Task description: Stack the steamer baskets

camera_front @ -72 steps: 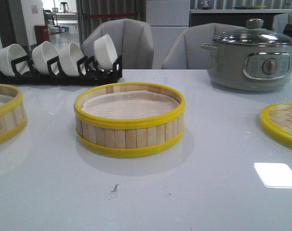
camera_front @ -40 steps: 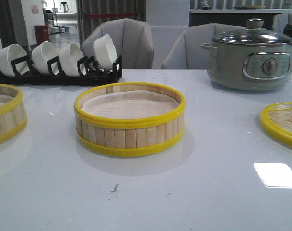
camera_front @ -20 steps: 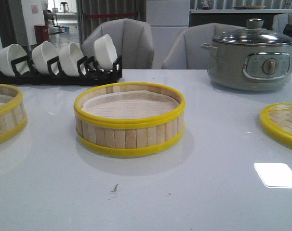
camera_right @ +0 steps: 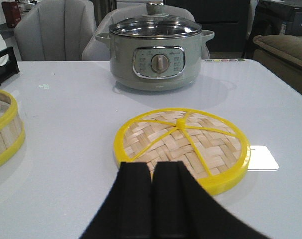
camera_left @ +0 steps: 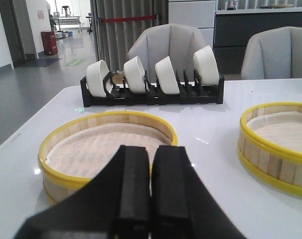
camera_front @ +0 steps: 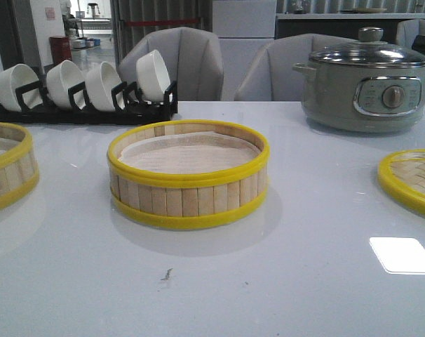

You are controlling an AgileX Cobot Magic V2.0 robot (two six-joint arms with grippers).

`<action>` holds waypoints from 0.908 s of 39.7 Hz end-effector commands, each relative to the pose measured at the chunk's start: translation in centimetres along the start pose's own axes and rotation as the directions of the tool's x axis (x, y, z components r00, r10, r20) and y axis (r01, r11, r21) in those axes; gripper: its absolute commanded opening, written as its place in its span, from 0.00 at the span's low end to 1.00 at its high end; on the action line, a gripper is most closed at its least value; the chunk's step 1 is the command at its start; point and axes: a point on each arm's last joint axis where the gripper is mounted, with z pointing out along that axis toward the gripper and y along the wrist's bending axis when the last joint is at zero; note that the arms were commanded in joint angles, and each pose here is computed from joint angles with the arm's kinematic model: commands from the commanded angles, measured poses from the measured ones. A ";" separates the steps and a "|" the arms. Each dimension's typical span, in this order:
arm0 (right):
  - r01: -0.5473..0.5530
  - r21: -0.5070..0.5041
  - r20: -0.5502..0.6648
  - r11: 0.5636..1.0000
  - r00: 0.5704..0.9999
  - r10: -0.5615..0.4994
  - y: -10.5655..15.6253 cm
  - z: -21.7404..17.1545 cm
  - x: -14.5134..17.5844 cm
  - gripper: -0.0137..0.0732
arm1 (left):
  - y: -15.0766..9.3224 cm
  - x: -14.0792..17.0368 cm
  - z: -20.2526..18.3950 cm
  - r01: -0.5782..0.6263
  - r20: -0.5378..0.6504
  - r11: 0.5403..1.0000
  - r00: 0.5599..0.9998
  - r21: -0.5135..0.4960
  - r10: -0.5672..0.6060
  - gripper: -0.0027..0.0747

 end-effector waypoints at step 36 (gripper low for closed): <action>0.011 -0.006 0.127 1.000 0.992 -0.010 0.1 -0.3 -1.5 0.19 | -0.9 -20.7 10.3 -0.102 -0.161 0.993 0.981 0.057 0.110 0.15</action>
